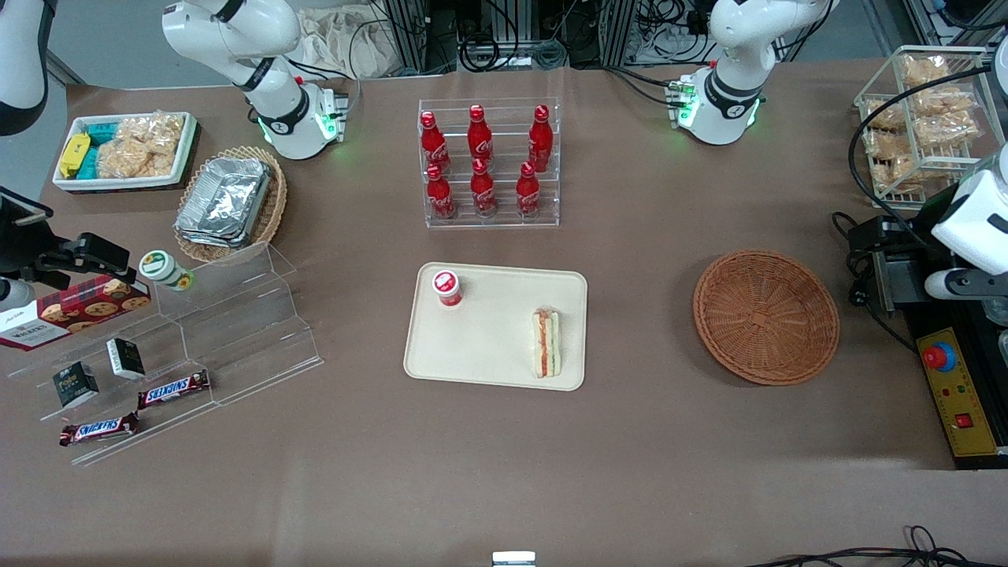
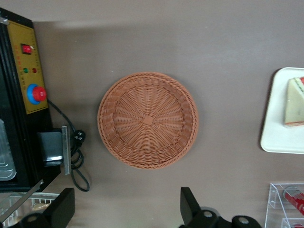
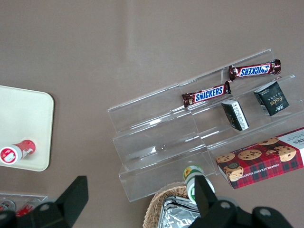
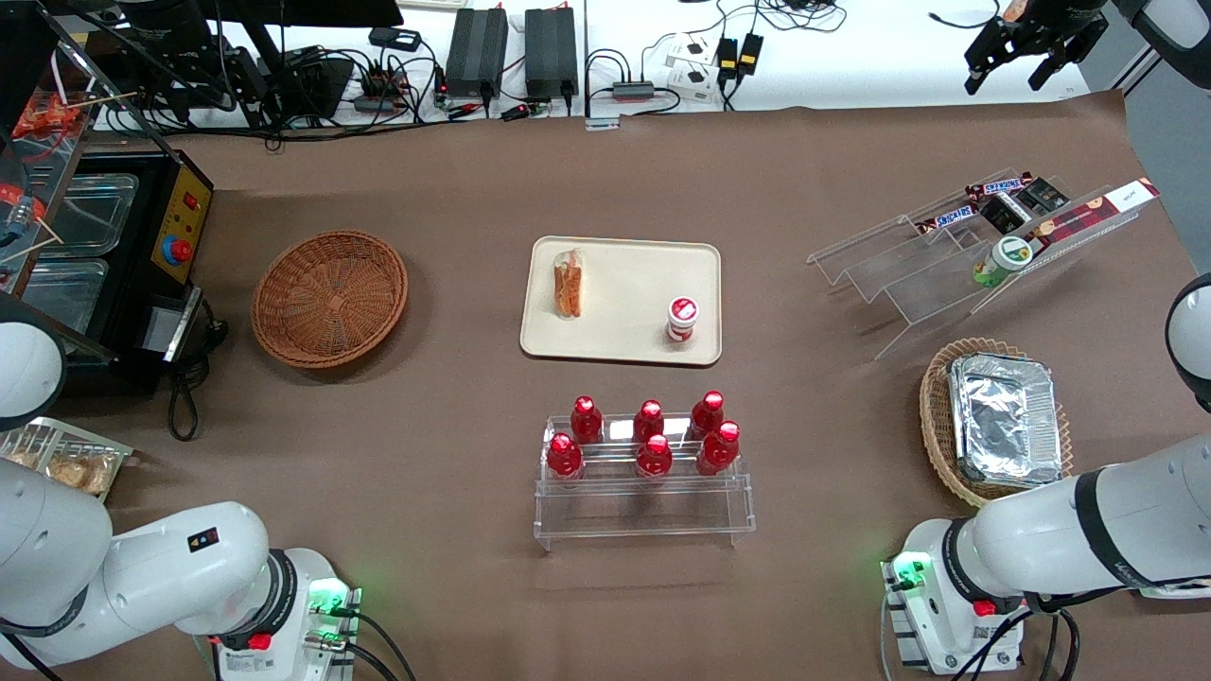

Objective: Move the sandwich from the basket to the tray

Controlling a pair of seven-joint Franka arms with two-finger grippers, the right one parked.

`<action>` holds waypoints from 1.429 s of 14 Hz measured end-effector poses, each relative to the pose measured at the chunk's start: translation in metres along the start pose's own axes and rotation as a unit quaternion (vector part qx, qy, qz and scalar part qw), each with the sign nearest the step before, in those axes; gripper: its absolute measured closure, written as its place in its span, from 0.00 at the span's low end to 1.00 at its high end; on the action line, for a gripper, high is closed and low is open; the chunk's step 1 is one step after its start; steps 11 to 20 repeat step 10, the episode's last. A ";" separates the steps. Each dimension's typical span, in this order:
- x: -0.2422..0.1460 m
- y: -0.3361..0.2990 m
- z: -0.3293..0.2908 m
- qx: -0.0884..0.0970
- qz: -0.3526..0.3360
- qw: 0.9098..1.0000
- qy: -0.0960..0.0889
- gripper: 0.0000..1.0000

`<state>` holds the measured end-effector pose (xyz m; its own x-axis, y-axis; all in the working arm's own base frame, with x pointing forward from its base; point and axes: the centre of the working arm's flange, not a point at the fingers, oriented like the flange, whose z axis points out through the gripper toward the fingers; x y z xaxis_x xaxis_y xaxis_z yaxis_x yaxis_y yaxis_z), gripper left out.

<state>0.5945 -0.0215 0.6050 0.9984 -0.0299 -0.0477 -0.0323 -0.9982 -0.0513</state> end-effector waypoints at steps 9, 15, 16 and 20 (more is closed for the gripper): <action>0.000 -0.003 -0.009 0.027 0.014 0.999 0.008 0.00; 0.000 -0.004 -0.009 0.026 0.013 1.000 0.008 0.00; 0.000 -0.004 -0.009 0.026 0.013 1.000 0.008 0.00; 0.000 -0.004 -0.009 0.026 0.013 1.000 0.008 0.00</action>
